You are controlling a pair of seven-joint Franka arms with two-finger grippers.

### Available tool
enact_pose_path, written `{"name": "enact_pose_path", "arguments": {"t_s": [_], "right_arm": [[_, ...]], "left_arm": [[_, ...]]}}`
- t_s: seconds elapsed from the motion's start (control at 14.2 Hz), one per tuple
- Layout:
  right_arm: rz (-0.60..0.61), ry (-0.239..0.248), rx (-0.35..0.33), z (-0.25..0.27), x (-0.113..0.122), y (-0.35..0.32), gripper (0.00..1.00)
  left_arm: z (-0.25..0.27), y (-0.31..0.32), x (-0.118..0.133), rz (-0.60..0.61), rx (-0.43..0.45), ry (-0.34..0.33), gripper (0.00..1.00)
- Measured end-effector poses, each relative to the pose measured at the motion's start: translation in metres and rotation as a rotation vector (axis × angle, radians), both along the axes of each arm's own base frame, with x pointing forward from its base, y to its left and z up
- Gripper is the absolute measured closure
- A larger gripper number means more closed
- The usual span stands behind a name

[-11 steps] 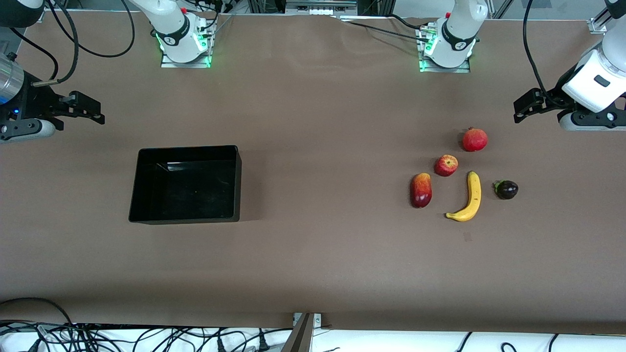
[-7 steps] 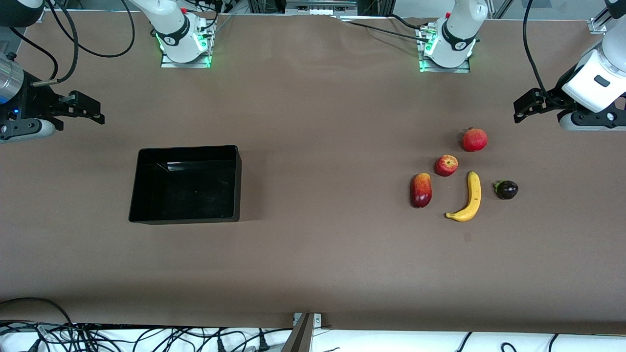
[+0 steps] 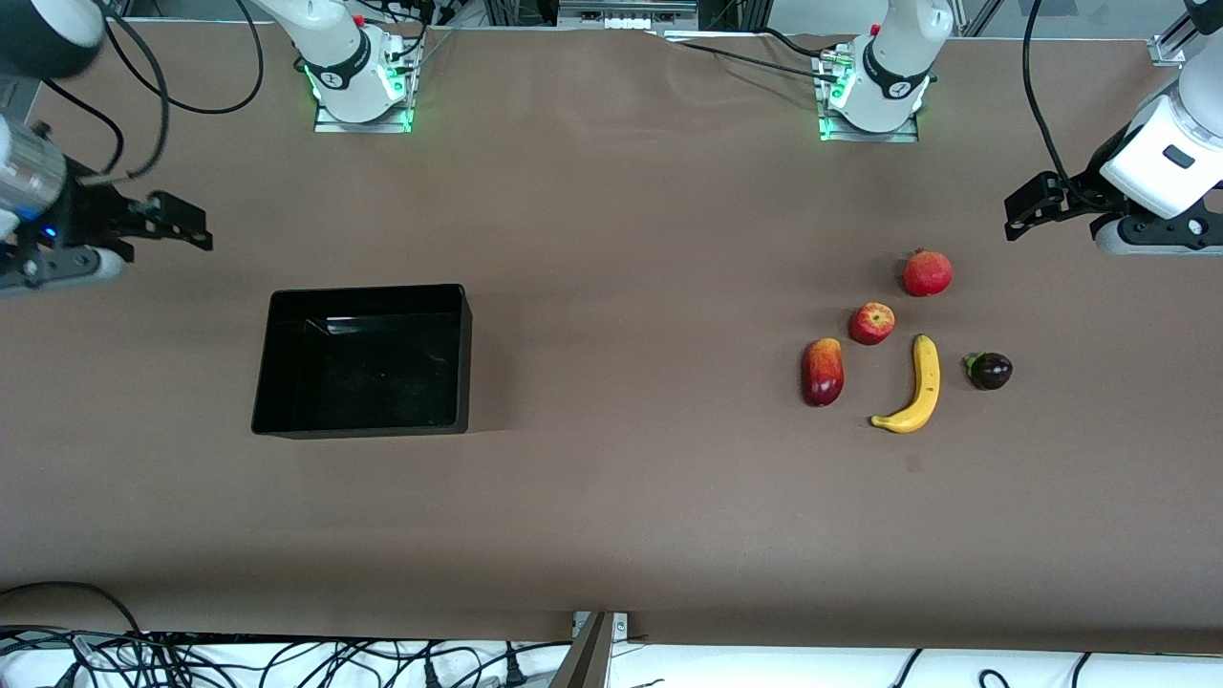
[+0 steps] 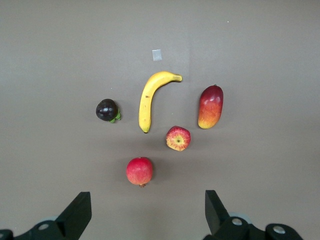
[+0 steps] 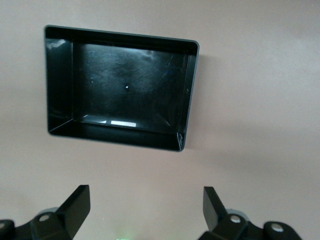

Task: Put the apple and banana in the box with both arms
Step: 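Reach the right gripper down to the black box rim and grip it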

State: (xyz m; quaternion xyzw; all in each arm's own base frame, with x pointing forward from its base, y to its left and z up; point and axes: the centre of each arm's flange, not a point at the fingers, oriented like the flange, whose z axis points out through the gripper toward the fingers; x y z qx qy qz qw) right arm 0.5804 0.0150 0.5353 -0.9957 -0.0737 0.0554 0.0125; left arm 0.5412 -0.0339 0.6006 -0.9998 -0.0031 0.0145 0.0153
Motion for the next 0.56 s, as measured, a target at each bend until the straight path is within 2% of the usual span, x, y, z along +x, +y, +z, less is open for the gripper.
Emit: {"name": "enact_pose_path", "arguments": {"t_s": [0.28,0.56], "right_arm": [[-0.048,0.006,-0.023,-0.126,0.020,-0.015,0.00],[-0.080,-0.032,-0.050,-0.235,0.022,-0.033,0.00]], "left_arm": [[0.000,0.000,0.000,0.000,0.000,0.002,0.00],[-0.001,0.000,0.000,0.000,0.000,0.005,0.00]]}}
